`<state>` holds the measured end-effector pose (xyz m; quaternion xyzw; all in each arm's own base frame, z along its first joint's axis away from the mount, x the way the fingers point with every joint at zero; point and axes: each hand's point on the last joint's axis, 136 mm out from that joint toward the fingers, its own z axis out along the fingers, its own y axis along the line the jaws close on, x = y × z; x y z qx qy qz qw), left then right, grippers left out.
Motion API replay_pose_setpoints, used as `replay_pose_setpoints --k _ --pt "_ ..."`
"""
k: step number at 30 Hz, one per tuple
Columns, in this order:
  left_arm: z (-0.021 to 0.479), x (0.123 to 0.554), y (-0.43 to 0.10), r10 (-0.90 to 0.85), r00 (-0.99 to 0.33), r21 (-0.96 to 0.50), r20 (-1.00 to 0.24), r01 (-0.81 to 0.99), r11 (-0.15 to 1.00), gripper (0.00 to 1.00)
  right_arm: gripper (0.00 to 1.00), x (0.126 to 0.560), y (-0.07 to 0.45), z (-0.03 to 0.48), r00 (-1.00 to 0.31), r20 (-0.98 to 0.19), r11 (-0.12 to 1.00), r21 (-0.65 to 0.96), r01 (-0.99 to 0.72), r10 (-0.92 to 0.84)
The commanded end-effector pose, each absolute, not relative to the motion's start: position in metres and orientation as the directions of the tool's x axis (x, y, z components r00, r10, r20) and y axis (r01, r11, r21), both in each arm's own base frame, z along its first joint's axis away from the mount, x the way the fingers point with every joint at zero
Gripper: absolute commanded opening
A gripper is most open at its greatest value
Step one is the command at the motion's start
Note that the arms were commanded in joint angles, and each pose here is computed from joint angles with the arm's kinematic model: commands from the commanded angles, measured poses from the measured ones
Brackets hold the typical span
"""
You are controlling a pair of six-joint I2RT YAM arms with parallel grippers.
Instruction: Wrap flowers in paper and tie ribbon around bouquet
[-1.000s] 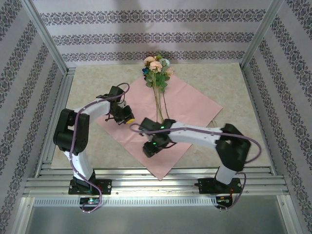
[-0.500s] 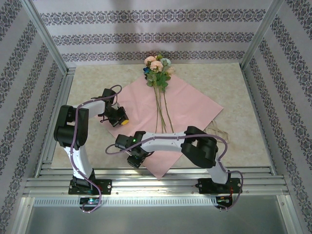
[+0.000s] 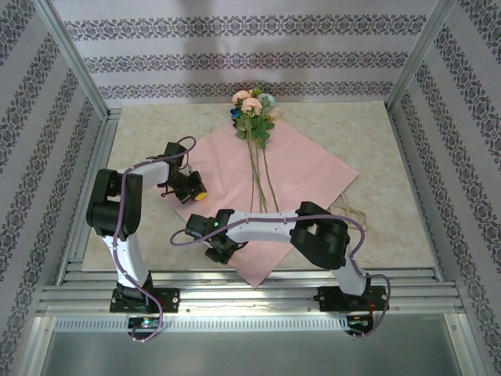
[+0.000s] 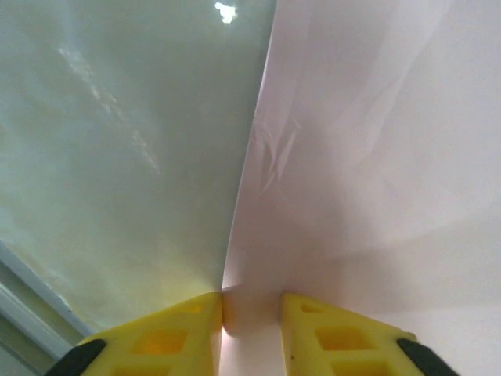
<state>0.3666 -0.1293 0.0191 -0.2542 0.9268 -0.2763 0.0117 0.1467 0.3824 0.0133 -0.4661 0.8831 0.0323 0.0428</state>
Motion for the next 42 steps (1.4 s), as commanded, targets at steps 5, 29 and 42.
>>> replay_pose_setpoints --k 5,29,42 --pt "0.025 0.376 -0.124 -0.475 -0.877 -0.505 0.067 -0.441 0.742 0.04 0.04 0.164 0.375 0.030 -0.583 -0.116 0.582 0.041 -0.812 -0.804" --pt "0.080 0.238 -0.127 -0.697 -0.651 -0.382 0.301 -0.752 0.538 0.58 0.00 0.153 0.391 0.085 -0.659 -0.044 0.505 0.605 -0.616 -0.751" --pt "0.059 0.222 -0.149 -0.711 -0.607 -0.393 0.355 -0.787 0.476 0.60 0.00 0.156 0.396 0.090 -0.673 -0.034 0.486 0.666 -0.566 -0.739"
